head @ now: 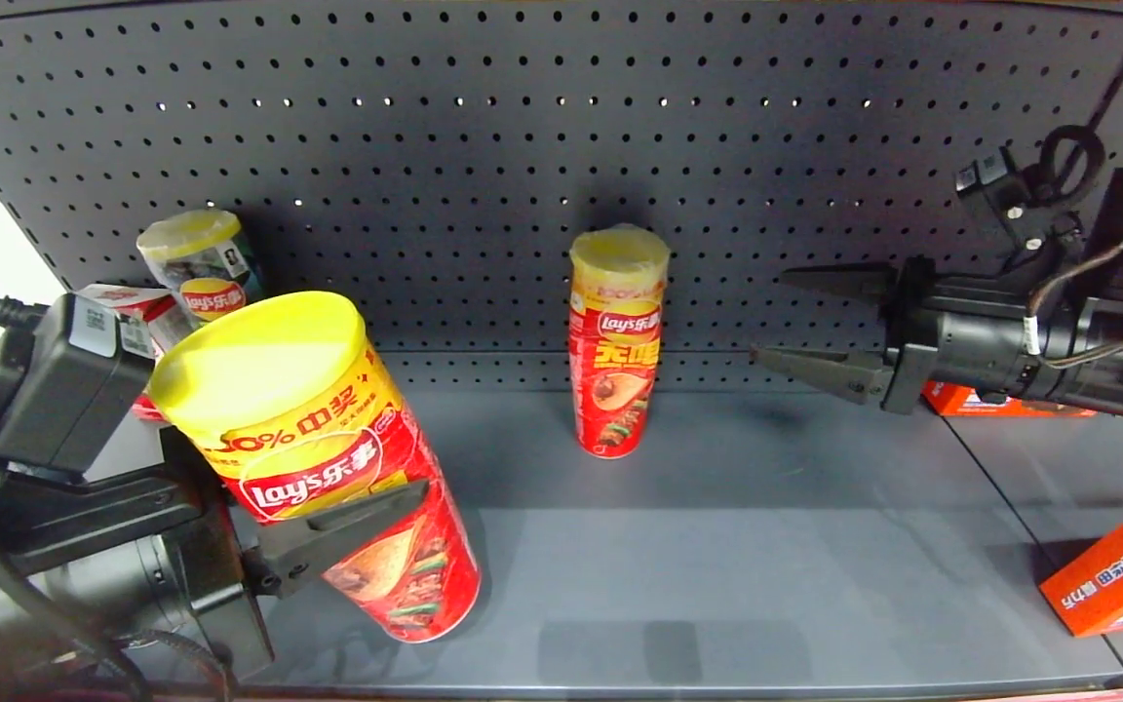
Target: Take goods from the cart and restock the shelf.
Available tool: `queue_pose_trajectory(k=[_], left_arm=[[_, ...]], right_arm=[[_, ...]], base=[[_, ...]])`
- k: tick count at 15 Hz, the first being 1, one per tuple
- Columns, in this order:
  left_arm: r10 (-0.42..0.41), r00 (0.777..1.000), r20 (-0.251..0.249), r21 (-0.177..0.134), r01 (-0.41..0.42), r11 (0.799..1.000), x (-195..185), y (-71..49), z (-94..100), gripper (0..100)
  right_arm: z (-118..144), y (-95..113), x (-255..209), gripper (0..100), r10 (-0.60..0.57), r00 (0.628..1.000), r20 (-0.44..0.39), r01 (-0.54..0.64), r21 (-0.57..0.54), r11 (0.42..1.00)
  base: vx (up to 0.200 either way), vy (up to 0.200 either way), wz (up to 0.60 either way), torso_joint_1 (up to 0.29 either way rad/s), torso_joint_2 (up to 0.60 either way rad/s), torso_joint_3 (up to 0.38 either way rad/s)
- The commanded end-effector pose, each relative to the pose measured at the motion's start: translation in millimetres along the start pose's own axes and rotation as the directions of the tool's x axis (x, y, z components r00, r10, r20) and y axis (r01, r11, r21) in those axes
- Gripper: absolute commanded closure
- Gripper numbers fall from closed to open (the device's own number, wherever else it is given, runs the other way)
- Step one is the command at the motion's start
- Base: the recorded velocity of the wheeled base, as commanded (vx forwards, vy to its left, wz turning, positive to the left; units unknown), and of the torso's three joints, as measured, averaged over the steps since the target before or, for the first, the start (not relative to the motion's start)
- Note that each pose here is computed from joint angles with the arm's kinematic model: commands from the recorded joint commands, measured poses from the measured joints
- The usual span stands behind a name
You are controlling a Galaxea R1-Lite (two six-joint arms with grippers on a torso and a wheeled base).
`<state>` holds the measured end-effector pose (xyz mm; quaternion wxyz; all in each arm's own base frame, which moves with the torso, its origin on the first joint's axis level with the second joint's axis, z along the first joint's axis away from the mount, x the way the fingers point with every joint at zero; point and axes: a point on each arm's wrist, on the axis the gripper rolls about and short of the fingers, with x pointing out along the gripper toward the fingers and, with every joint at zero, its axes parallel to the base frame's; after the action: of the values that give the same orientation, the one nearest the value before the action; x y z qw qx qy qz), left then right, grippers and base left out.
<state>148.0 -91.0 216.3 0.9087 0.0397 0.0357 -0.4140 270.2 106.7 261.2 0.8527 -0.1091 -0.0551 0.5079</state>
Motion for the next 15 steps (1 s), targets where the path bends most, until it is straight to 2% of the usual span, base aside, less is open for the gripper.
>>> queue_pose_trajectory(k=[1,8,15], left_arm=[[0.0,1.0,-0.002,0.0,0.0,1.0,1.0,0.4,-0.1,100],[-0.002,1.0,0.0,-0.003,0.002,1.0,1.0,0.6,0.4,100],[0.012,1.0,-0.004,-0.007,-0.012,1.0,1.3,3.3,-0.1,100]], right_arm=[[-9.6,-14.3,19.2,0,0.034,0.999,-0.002,-0.034,0.009,0.999],[-19.0,-34.2,52.7,0,0.14,0.99,0.032,-0.14,0.002,0.99],[-36.5,-29.5,91.6,0,0.213,0.977,0.031,-0.213,0.021,0.977]], base=[[0.0,0.0,0.0,0.0,0.0,0.0],[0.0,0.0,0.0,0.0,0.0,0.0],[0.0,0.0,0.0,0.0,0.0,0.0]])
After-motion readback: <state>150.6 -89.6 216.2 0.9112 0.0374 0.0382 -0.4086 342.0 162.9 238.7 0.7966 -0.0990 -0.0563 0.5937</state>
